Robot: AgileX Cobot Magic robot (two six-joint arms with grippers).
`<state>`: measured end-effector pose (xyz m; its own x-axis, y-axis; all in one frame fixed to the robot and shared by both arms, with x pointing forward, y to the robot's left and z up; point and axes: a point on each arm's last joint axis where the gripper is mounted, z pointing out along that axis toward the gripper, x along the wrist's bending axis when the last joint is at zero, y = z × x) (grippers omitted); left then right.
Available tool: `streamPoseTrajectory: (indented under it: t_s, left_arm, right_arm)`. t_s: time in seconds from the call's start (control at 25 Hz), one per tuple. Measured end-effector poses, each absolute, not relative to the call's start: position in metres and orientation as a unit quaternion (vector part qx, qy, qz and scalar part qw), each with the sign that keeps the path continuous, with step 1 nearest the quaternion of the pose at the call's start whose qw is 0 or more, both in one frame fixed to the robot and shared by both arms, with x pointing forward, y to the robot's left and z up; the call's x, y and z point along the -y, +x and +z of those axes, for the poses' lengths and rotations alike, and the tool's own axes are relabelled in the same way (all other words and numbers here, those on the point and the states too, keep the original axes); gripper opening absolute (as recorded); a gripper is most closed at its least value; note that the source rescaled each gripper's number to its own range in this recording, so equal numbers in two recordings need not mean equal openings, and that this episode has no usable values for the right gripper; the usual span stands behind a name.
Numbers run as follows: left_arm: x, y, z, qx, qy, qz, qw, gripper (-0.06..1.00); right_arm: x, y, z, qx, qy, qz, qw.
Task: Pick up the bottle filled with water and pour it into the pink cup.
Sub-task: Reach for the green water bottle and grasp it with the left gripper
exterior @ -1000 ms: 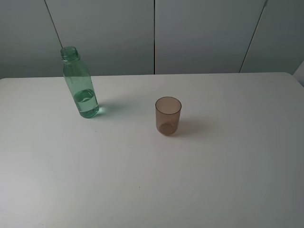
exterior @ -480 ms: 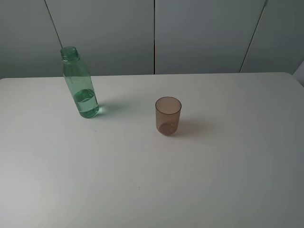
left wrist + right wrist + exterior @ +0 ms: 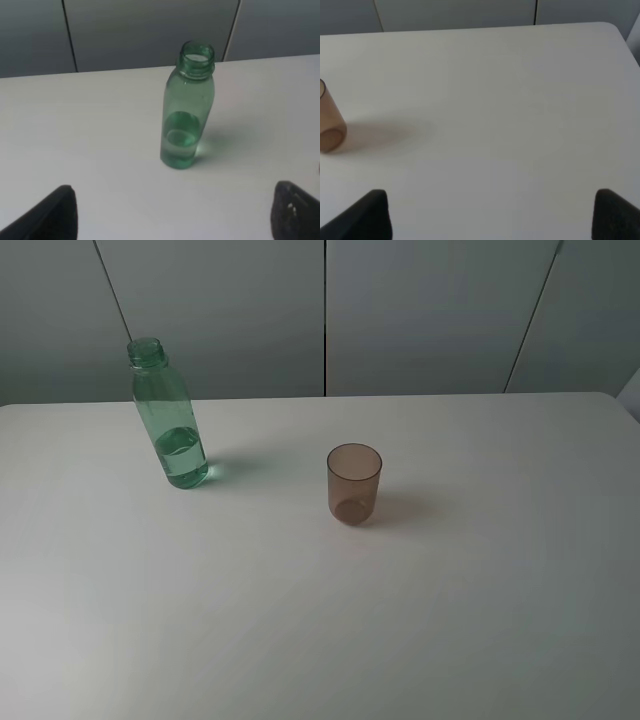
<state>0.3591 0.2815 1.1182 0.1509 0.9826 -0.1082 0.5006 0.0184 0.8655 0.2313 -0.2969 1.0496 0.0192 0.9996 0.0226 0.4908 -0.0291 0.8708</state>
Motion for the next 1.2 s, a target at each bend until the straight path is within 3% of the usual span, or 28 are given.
streamPoseTrajectory:
  t_s: [0.28,0.52,0.76,1.2]
  left_arm:
    - [-0.260,0.438,1.087,-0.546,0.681,0.289,0.394,1.00]
    - [-0.232,0.475,1.036,-0.501,0.731,0.281,0.369,1.00]
    - [-0.241,0.462,0.987,-0.503,0.696,0.341,0.383,1.00]
    - [-0.254,0.443,0.956,-0.467,0.656,0.430,0.408,1.00]
  right_arm:
    - [0.297,0.231,1.050,-0.601,0.620,0.360,0.353]
    - [0.297,0.231,1.050,-0.601,0.620,0.360,0.353]
    - [0.297,0.231,1.050,-0.601,0.620,0.360,0.353]
    - [0.297,0.231,1.050,-0.600,0.621,0.360,0.353]
